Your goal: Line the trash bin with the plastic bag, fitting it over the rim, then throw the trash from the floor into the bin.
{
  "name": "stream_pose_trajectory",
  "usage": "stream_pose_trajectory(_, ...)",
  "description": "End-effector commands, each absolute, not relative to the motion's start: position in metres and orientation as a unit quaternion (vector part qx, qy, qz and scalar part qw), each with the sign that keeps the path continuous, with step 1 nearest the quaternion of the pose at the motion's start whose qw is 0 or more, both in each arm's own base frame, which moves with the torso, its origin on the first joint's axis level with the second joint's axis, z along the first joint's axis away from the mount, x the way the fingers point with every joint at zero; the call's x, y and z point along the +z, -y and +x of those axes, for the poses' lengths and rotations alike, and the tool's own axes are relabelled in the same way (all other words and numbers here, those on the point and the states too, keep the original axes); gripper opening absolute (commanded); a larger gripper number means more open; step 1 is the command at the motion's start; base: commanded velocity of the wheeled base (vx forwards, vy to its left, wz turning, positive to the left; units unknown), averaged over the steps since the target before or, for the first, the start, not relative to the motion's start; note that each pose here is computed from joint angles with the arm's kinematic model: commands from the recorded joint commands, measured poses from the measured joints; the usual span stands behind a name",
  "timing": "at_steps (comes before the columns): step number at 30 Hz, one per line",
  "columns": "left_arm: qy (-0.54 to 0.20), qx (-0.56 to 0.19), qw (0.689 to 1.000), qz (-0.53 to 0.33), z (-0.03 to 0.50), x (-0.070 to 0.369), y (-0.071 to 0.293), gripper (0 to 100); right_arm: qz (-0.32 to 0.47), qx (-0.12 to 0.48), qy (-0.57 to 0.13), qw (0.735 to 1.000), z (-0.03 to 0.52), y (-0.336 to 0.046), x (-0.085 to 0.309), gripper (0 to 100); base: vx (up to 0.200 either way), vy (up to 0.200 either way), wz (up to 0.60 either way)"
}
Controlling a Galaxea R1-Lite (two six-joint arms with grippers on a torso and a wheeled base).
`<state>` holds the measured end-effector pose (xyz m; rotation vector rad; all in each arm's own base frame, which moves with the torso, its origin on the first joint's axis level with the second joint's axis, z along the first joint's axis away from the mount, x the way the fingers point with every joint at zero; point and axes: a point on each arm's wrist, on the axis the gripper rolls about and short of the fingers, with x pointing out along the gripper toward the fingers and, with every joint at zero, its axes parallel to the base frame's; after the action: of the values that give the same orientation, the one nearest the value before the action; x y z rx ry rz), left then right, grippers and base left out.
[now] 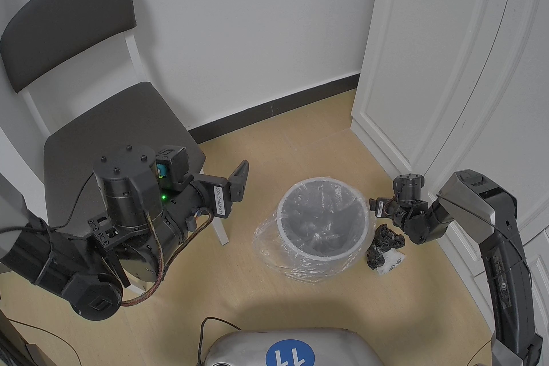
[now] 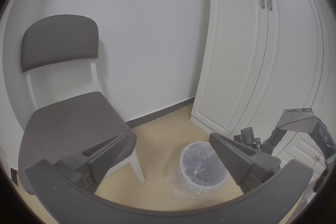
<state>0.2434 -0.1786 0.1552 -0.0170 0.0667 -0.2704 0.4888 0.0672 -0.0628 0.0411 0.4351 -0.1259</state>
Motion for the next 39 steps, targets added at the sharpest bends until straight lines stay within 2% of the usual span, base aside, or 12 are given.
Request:
stream_pose_trajectory(1, -0.036, -0.134, 0.99, -0.007, 0.244, 0.154, 0.179, 100, 0.025, -0.061, -0.229, 0.971, 0.491, -0.069, -0.078, 100, 0.0, 0.0, 0.0)
stream_pose_trajectory(13, -0.039, -0.137, 0.99, -0.005, 0.243, 0.151, 0.181, 100, 0.078, -0.036, -0.285, 0.955, 0.494, -0.074, -0.08, 100, 0.0, 0.0, 0.0)
stream_pose_trajectory(21, -0.043, -0.138, 0.99, -0.003, 0.244, 0.149, 0.183, 100, 0.092, -0.01, -0.291, 0.952, 0.494, -0.077, -0.078, 100, 0.0, 0.0, 0.0)
stream_pose_trajectory(39, -0.045, -0.138, 0.989, -0.001, 0.244, 0.147, 0.183, 100, 0.086, -0.025, -0.312, 0.946, 0.487, -0.069, -0.069, 100, 0.0, 0.0, 0.0)
